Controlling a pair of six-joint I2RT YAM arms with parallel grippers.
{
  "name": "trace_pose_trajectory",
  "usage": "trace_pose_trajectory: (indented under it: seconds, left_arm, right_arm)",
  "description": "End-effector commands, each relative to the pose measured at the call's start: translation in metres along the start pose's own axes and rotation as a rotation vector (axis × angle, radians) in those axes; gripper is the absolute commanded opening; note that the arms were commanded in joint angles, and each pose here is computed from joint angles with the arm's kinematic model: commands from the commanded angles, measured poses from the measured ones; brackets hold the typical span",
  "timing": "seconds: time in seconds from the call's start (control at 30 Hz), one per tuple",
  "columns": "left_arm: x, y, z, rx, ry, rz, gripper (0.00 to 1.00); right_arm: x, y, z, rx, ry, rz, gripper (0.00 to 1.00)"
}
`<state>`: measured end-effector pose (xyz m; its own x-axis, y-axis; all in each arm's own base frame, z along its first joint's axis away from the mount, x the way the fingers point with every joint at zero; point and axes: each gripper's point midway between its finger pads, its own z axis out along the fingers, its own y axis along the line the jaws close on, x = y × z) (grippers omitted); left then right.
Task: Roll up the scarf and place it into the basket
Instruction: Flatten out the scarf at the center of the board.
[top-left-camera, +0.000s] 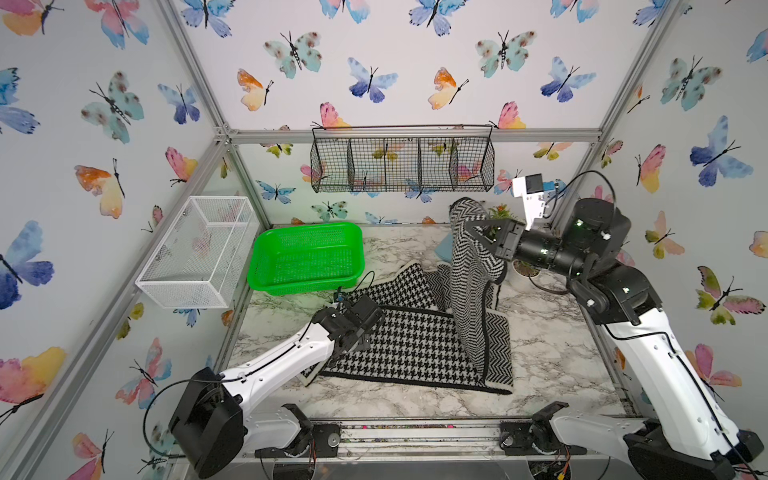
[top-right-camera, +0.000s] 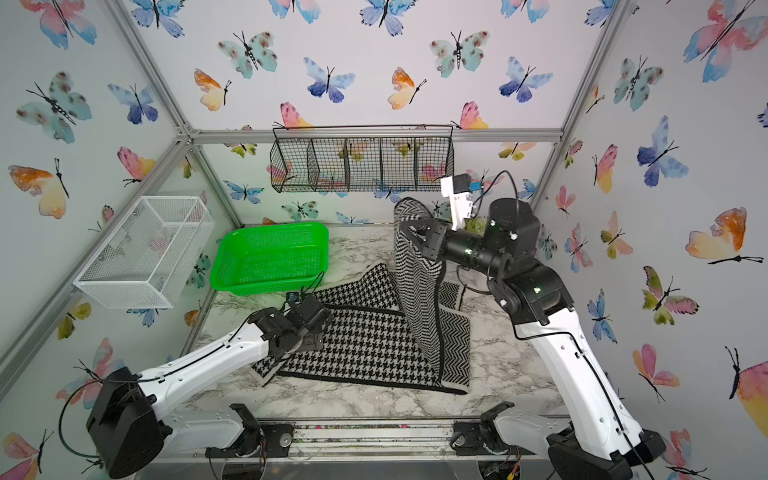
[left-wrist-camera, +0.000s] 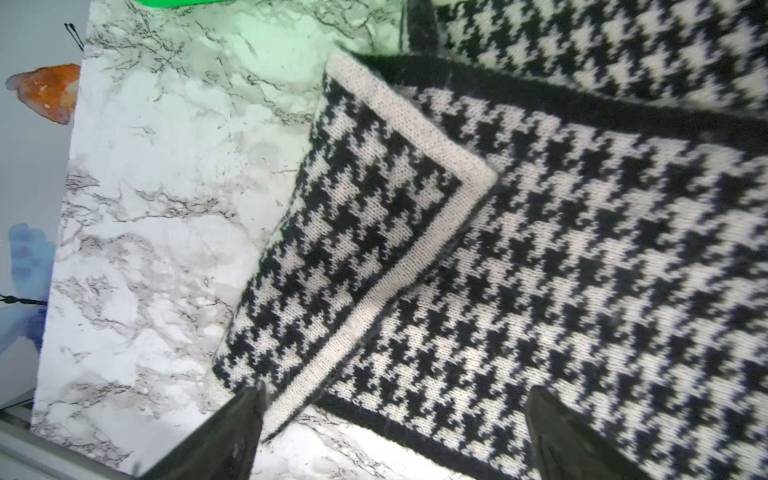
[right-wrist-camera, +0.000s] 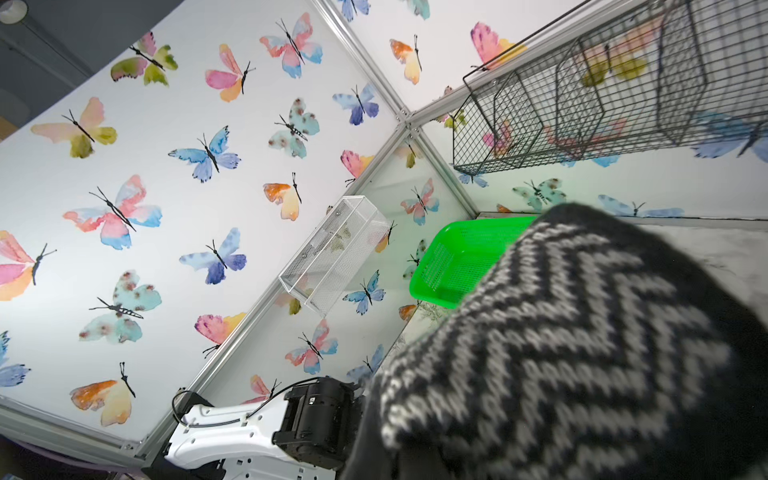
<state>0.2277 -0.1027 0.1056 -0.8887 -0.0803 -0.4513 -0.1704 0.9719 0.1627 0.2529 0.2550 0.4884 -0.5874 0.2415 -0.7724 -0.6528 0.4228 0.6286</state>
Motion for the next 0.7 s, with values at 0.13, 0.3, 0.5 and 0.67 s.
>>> trace_pose_trajectory:
  seconds: [0.13, 0.3, 0.5, 0.67]
  left_arm:
    - [-0.002, 0.014, 0.039, -0.148, 0.089, 0.054, 0.98]
    - [-0.003, 0.005, 0.06, -0.154, 0.163, 0.065, 0.99]
    - [-0.002, -0.005, 0.081, -0.199, 0.204, 0.104, 0.99]
    - [-0.005, -0.008, 0.084, -0.195, 0.201, 0.088, 0.96]
  right_arm:
    - [0.003, 0.008, 0.036, 0.012, -0.049, -0.064, 0.02]
    - [0.008, 0.009, 0.041, 0.001, -0.043, -0.067, 0.02]
    - [0.011, 0.01, 0.037, 0.005, -0.042, -0.077, 0.01]
    - [0.01, 0.011, 0.033, 0.009, -0.049, -0.085, 0.01]
